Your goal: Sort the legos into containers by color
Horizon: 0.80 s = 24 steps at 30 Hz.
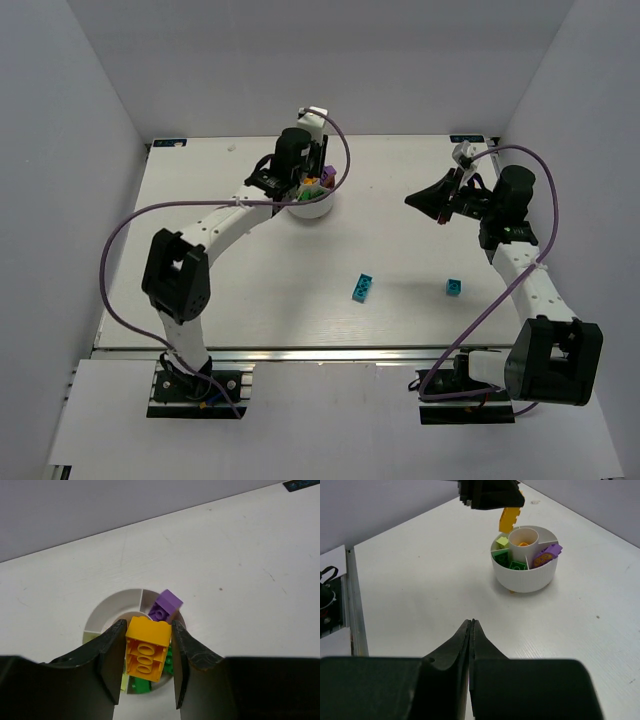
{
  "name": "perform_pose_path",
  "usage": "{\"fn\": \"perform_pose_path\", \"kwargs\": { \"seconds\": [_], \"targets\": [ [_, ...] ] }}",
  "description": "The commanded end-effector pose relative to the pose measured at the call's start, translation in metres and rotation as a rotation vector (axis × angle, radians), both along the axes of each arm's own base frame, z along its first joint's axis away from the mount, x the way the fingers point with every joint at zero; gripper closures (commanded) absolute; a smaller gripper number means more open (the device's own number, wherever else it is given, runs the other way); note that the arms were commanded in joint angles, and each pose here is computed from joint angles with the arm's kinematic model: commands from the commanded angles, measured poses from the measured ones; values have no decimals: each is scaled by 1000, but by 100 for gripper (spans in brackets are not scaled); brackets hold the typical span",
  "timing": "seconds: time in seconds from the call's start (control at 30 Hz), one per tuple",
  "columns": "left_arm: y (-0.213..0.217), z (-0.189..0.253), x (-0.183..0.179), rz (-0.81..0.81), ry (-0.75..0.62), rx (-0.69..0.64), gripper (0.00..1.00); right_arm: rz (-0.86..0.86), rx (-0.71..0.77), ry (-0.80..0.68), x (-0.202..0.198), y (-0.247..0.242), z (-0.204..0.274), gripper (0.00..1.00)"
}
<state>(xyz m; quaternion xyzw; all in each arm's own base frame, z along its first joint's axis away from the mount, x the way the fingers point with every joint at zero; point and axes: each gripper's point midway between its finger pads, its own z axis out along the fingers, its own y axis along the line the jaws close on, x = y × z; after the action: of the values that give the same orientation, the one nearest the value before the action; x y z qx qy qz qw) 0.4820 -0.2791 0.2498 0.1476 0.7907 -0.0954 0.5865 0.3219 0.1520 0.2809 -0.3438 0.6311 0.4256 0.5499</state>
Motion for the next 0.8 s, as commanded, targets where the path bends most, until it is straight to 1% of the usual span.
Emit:
{"fn": "perform_pose_path", "kwargs": {
  "seconds": [0.0, 0.03, 0.1, 0.33, 0.37, 0.77],
  "targets": [
    [2, 39, 29, 8, -106, -68, 100, -39, -33, -27, 10, -5, 2, 100],
    [-2, 43, 34, 0, -130, -85, 100, -39, -33, -27, 10, -5, 2, 100],
    [6, 38, 48, 19, -137, -98, 100, -38, -33, -15, 11, -5, -2, 100],
    [12, 26, 68, 4, -133, -138, 100, -35, -32, 16, 14, -4, -10, 100],
    [9, 20, 69, -8, -120, -139, 100, -35, -43, -4, 16, -5, -12, 100],
    [5, -12, 66, -66, -57, -154, 100, -33, -48, 21, 21, -4, -21, 100]
  ]
}}
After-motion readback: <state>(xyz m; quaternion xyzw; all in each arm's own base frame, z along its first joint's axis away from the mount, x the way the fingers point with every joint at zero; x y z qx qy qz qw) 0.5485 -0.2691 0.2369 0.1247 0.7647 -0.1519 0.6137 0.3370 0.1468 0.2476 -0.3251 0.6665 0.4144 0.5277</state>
